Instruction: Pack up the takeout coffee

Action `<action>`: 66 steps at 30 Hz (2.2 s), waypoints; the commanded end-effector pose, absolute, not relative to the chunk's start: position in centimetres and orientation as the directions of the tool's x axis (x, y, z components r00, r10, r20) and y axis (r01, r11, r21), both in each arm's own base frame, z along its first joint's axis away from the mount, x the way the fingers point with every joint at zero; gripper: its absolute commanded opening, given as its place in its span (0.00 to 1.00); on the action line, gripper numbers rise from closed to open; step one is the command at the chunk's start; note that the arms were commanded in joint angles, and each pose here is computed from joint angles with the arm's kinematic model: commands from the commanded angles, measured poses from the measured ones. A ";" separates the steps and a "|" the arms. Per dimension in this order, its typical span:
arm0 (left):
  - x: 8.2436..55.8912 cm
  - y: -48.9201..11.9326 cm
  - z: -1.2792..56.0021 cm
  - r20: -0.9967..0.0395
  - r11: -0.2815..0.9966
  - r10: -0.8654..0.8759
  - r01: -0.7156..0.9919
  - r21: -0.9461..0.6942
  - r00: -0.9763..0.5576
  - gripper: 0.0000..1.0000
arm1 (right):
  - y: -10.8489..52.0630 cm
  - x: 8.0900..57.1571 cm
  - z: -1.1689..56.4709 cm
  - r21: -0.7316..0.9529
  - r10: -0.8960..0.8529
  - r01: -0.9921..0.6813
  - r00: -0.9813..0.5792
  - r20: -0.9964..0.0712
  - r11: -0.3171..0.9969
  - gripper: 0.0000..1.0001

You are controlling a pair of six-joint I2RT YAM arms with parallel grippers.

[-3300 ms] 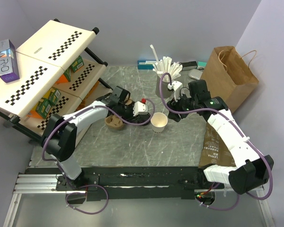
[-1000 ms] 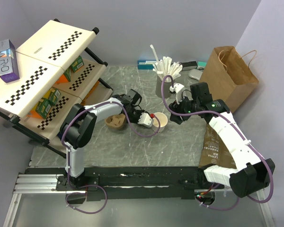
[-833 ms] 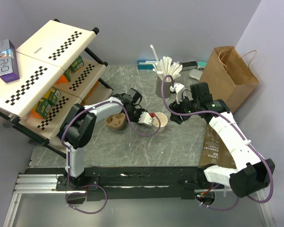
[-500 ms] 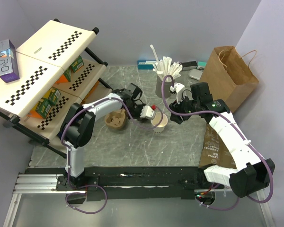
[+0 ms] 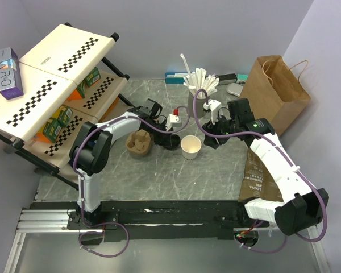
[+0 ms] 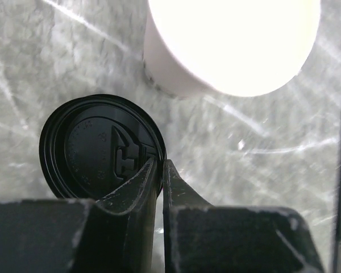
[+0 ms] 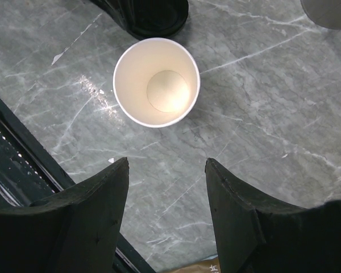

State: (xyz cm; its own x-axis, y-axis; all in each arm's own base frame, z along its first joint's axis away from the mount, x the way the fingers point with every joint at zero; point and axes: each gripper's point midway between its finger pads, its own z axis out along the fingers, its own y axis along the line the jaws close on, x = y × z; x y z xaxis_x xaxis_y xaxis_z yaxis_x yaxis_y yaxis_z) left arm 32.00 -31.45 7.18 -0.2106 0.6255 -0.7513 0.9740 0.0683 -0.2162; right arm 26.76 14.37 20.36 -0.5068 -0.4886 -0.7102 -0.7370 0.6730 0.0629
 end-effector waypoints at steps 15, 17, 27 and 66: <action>31.2 -33.7 8.3 -0.768 0.131 0.499 0.911 -0.390 -0.401 0.13 | 14.6 27.5 22.2 0.051 -0.466 -0.736 -0.479 -0.744 0.675 0.63; 31.1 -33.9 8.2 -0.762 0.130 0.492 0.901 -0.413 -0.421 0.13 | 14.7 27.5 22.3 0.053 -0.466 -0.738 -0.478 -0.745 0.673 0.63; 30.5 -34.0 7.5 -0.748 0.136 0.472 0.877 -0.460 -0.466 0.06 | 14.6 27.5 22.2 0.053 -0.463 -0.734 -0.481 -0.744 0.677 0.63; 29.8 -34.1 7.7 -0.793 0.031 0.576 0.975 -0.222 -0.199 0.01 | 14.3 27.5 22.1 0.044 -0.469 -0.728 -0.485 -0.738 0.684 0.64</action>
